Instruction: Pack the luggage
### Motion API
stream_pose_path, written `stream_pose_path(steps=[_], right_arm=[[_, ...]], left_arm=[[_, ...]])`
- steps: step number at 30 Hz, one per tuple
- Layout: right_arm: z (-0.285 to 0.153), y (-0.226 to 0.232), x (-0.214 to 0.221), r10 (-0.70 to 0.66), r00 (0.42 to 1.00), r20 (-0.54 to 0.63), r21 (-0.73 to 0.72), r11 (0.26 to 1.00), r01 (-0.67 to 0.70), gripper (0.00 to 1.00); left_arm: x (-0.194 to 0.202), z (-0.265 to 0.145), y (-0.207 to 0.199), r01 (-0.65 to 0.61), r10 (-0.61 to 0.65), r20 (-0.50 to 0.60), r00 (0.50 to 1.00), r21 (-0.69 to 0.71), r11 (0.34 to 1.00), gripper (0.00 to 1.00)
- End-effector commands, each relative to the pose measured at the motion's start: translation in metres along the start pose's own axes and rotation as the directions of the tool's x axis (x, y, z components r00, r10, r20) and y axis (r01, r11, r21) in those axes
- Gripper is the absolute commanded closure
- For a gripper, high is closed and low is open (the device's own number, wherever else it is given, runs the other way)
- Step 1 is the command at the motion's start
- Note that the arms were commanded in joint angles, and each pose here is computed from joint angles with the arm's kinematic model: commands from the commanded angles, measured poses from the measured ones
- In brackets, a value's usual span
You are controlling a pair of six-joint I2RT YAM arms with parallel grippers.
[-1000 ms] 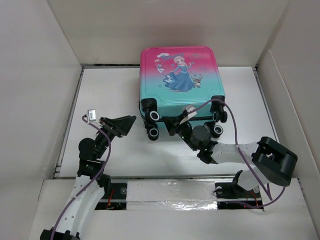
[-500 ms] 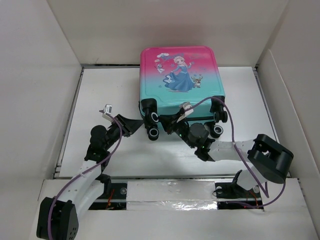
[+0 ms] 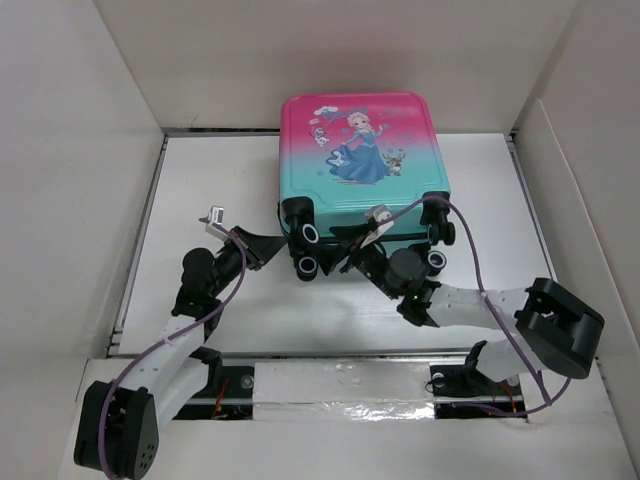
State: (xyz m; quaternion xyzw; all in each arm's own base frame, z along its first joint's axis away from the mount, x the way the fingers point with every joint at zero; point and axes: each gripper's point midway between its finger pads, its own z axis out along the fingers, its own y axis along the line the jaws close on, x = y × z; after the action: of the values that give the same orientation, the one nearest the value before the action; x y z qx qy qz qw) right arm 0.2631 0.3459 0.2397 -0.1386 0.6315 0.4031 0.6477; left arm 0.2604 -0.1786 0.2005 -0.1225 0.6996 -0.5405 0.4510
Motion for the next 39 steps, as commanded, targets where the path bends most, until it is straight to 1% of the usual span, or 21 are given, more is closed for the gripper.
stream_pose_path(steps=[1, 2, 4, 5, 6, 9, 12, 13, 16, 23, 25, 27, 28, 29, 30, 31, 32, 34, 35, 38, 39], right_arm=[[0.009, 0.023, -0.007, 0.046, 0.999, 0.025, -0.096, 0.994, -0.044, 0.17], [0.015, 0.028, -0.011, 0.05, 0.998, 0.032, -0.113, 0.993, -0.046, 0.14], [0.023, 0.028, 0.004, 0.055, 0.998, -0.017, -0.107, 0.993, -0.057, 0.12], [0.026, 0.029, 0.006, 0.066, 0.998, -0.018, -0.107, 0.992, -0.067, 0.09], [0.029, 0.031, 0.002, 0.082, 0.997, 0.0, -0.113, 0.99, -0.082, 0.07], [0.038, 0.032, 0.005, 0.117, 0.993, -0.002, -0.105, 0.988, -0.117, 0.04], [0.046, 0.033, 0.008, 0.127, 0.992, -0.007, -0.103, 0.986, -0.127, 0.03], [0.052, 0.036, 0.002, 0.133, 0.991, 0.007, -0.107, 0.986, -0.132, 0.02], [0.061, 0.032, 0.0, 0.156, 0.988, 0.021, -0.074, 0.985, -0.154, 0.02], [0.073, 0.028, -0.004, 0.311, 0.948, 0.066, -0.093, 0.948, -0.304, 0.04], [0.077, 0.028, 0.002, 0.319, 0.947, 0.049, -0.08, 0.946, -0.314, 0.05], [0.08, 0.027, -0.001, 0.321, 0.945, 0.061, -0.078, 0.946, -0.316, 0.12], [0.08, 0.026, 0.0, 0.323, 0.944, 0.067, -0.075, 0.945, -0.318, 0.19], [0.08, 0.023, 0.0, 0.334, 0.939, 0.078, -0.067, 0.942, -0.329, 0.36], [0.078, 0.022, -0.001, 0.338, 0.937, 0.09, -0.067, 0.941, -0.333, 0.44], [0.077, 0.021, -0.002, 0.34, 0.935, 0.099, -0.066, 0.94, -0.335, 0.54], [0.077, 0.02, -0.003, 0.342, 0.934, 0.109, -0.06, 0.94, -0.337, 0.78], [0.073, 0.017, -0.003, 0.352, 0.928, 0.122, -0.058, 0.936, -0.347, 0.91], [0.071, 0.016, -0.005, 0.355, 0.926, 0.13, -0.06, 0.935, -0.35, 1.0], [0.065, 0.014, -0.005, 0.353, 0.926, 0.137, -0.055, 0.936, -0.349, 1.0], [0.063, 0.014, -0.007, 0.35, 0.926, 0.138, -0.056, 0.937, -0.346, 1.0]], left_arm=[[-0.011, 0.003, -0.034, -0.03, 0.028, 0.016, 0.999, 0.129, 0.991, 1.0], [-0.01, 0.003, -0.034, -0.03, 0.029, 0.012, 1.0, 0.131, 0.991, 1.0], [-0.01, 0.003, -0.035, -0.029, 0.028, 0.01, 1.0, 0.134, 0.991, 1.0], [-0.01, 0.002, -0.035, -0.03, 0.029, 0.008, 1.0, 0.137, 0.99, 1.0], [-0.009, 0.002, -0.035, -0.03, 0.03, 0.007, 1.0, 0.137, 0.99, 1.0], [-0.007, 0.001, -0.036, -0.029, 0.029, 0.001, 1.0, 0.146, 0.989, 1.0], [-0.002, 0.0, -0.034, -0.019, 0.021, -0.017, 1.0, 0.151, 0.988, 1.0], [-0.001, 0.0, -0.034, -0.019, 0.022, -0.021, 1.0, 0.153, 0.988, 1.0], [0.001, -0.001, -0.031, -0.013, 0.018, -0.029, 0.999, 0.149, 0.989, 1.0], [0.003, -0.001, -0.028, -0.006, 0.011, -0.034, 0.999, 0.144, 0.99, 1.0], [0.003, -0.001, -0.03, -0.006, 0.012, -0.039, 0.999, 0.149, 0.989, 1.0], [0.002, 0.0, -0.031, -0.009, 0.015, -0.035, 0.999, 0.153, 0.988, 1.0], [0.003, -0.001, -0.03, -0.009, 0.015, -0.037, 0.999, 0.151, 0.988, 1.0], [0.003, -0.001, -0.03, -0.009, 0.015, -0.037, 0.999, 0.151, 0.988, 1.0], [0.003, -0.001, -0.03, -0.009, 0.015, -0.036, 0.999, 0.15, 0.989, 1.0], [0.004, -0.001, -0.028, -0.007, 0.013, -0.039, 0.999, 0.148, 0.989, 1.0], [0.004, -0.001, -0.028, -0.009, 0.015, -0.038, 0.999, 0.146, 0.989, 1.0], [0.005, -0.001, -0.024, -0.009, 0.014, -0.037, 0.999, 0.129, 0.992, 1.0], [0.006, -0.001, -0.021, -0.019, 0.023, -0.036, 0.999, 0.116, 0.993, 1.0], [0.002, -0.003, -0.002, -0.03, 0.03, -0.002, 1.0, 0.013, 0.999, 1.0], [-0.005, -0.004, 0.007, -0.055, 0.057, 0.043, 0.997, -0.036, 0.998, 1.0]])
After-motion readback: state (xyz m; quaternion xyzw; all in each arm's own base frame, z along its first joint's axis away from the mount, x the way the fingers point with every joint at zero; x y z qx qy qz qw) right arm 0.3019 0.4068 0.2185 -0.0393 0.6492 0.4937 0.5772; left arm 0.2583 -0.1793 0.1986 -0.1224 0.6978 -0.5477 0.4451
